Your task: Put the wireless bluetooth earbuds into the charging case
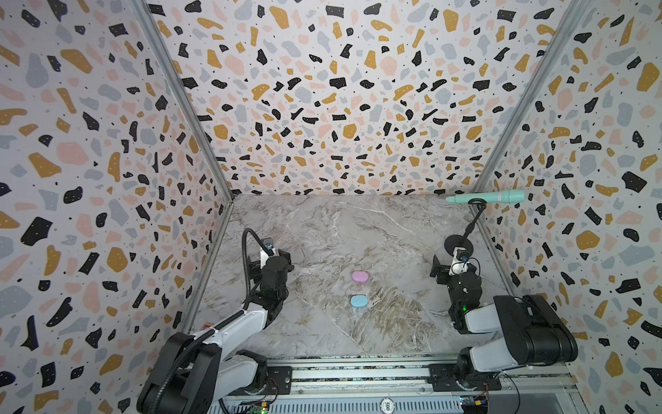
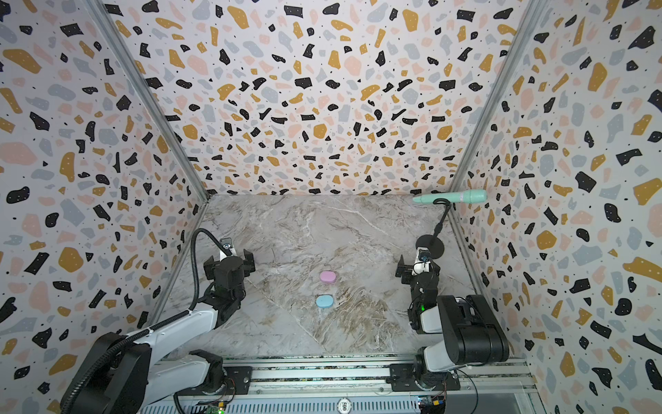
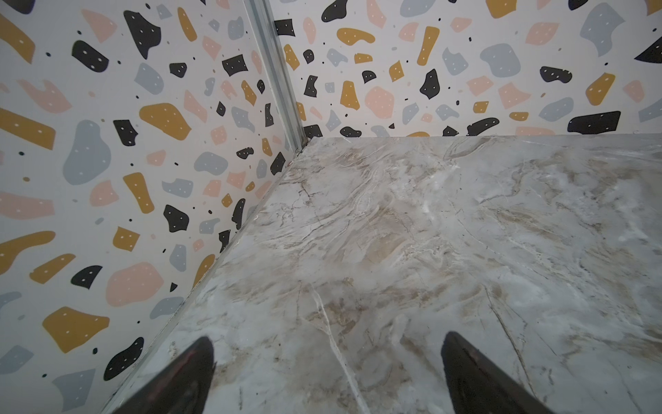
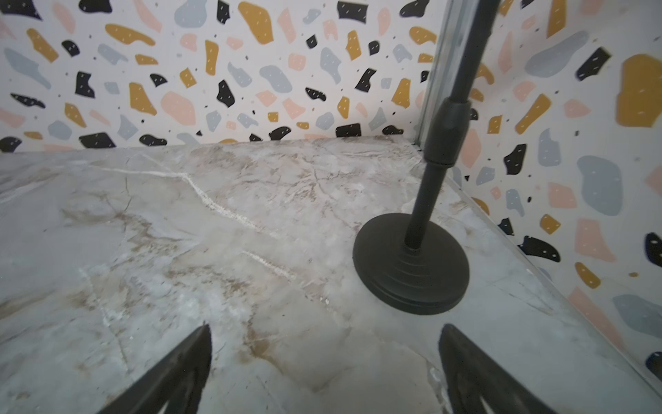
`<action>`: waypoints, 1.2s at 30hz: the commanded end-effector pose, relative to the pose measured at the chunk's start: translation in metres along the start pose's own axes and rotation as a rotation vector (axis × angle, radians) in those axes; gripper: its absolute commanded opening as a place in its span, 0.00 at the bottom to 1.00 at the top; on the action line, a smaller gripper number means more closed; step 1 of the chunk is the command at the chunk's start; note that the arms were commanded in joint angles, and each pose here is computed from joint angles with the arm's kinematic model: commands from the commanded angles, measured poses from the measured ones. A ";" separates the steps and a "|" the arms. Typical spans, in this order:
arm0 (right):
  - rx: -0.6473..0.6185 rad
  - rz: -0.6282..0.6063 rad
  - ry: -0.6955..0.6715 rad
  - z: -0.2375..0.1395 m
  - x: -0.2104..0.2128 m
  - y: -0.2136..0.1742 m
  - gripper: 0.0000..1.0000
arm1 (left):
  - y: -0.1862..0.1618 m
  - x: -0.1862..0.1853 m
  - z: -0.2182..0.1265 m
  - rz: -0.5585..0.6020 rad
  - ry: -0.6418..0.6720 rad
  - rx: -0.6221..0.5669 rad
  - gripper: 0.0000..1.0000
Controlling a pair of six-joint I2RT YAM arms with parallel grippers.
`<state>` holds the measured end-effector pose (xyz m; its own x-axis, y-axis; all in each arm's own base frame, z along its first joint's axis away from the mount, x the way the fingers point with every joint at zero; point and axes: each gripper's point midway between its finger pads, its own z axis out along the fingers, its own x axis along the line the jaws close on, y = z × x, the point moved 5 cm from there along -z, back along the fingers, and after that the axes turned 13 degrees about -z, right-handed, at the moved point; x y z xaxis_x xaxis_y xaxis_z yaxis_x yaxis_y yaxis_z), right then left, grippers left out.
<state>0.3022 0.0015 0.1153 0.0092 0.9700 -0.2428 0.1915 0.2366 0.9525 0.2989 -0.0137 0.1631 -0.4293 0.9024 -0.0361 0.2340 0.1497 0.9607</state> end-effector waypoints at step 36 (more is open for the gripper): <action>-0.049 -0.049 0.031 0.012 0.007 0.020 0.99 | -0.011 0.008 0.027 -0.035 -0.061 -0.109 1.00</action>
<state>0.3124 0.0114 0.1216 -0.0387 0.9605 -0.2755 0.1698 0.2780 0.9455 0.3102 0.0011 0.1343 -0.3849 0.9223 -0.0340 0.1831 0.1123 0.9767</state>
